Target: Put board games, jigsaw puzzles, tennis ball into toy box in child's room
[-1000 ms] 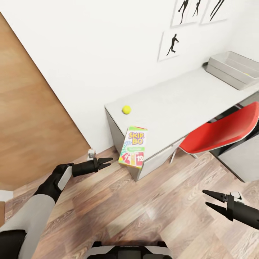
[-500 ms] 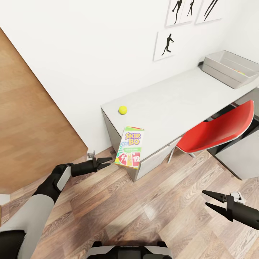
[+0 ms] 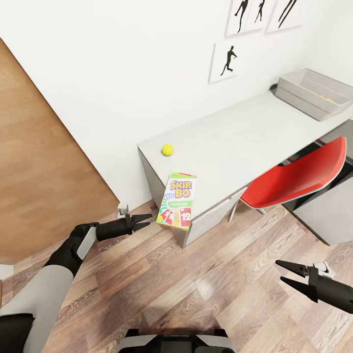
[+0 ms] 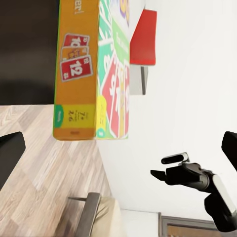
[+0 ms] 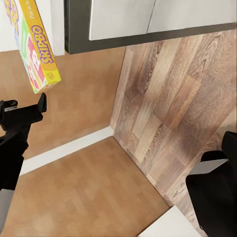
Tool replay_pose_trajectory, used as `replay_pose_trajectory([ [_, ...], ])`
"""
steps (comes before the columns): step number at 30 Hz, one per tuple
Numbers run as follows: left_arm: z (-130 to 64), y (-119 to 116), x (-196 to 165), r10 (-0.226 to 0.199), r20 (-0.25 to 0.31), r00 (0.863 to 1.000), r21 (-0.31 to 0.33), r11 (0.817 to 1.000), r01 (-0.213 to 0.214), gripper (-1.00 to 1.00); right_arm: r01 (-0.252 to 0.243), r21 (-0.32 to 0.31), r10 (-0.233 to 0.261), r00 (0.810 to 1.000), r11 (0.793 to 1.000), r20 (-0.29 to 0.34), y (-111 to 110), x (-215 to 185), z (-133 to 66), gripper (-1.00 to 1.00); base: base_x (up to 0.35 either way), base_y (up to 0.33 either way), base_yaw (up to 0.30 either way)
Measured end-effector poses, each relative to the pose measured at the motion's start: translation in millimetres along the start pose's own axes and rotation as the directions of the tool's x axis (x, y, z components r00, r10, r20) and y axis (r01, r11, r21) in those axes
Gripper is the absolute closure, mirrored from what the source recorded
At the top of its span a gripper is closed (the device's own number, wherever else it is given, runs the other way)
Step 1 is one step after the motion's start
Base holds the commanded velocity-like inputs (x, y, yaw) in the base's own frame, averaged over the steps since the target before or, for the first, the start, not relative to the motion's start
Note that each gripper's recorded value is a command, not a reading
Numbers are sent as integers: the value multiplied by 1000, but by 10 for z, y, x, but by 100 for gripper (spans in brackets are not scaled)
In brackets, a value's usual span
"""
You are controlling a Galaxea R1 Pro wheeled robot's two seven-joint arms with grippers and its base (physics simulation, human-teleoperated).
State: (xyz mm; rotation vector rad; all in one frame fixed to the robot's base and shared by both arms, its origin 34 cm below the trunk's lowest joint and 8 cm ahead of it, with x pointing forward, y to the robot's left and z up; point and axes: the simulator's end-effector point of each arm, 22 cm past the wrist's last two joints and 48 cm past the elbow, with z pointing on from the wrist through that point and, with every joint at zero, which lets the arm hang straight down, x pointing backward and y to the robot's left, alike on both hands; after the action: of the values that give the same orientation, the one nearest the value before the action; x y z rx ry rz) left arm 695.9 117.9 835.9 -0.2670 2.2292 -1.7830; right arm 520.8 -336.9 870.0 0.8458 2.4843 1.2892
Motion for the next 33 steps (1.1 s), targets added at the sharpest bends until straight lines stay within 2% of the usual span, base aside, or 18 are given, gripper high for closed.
replay_pose_trajectory([
  [8, -5, 13, 0, 0, 0, 1000, -6, 1000, 0, -100, 21, 35, -21, 1000, 999, -4, -77, 8, -4, -100, 19, 10, 0],
  [14, -14, 30, -3, -1, 1, 1000, -13, 1000, 1, -100, 22, 38, -22, 1000, 999, -4, -84, 10, -4, -100, 156, 73, 0],
  [26, -10, 39, -1, 0, 1, 1000, -16, 1000, 0, -100, 23, 39, -23, 1000, 999, -5, -86, 9, -4, -100, 29, 9, 0],
  [33, -8, 46, 4, -1, 0, 1000, -19, 1000, 1, -100, 23, 38, -23, 1000, 999, -5, -85, 10, -5, -100, 165, 73, 0],
])
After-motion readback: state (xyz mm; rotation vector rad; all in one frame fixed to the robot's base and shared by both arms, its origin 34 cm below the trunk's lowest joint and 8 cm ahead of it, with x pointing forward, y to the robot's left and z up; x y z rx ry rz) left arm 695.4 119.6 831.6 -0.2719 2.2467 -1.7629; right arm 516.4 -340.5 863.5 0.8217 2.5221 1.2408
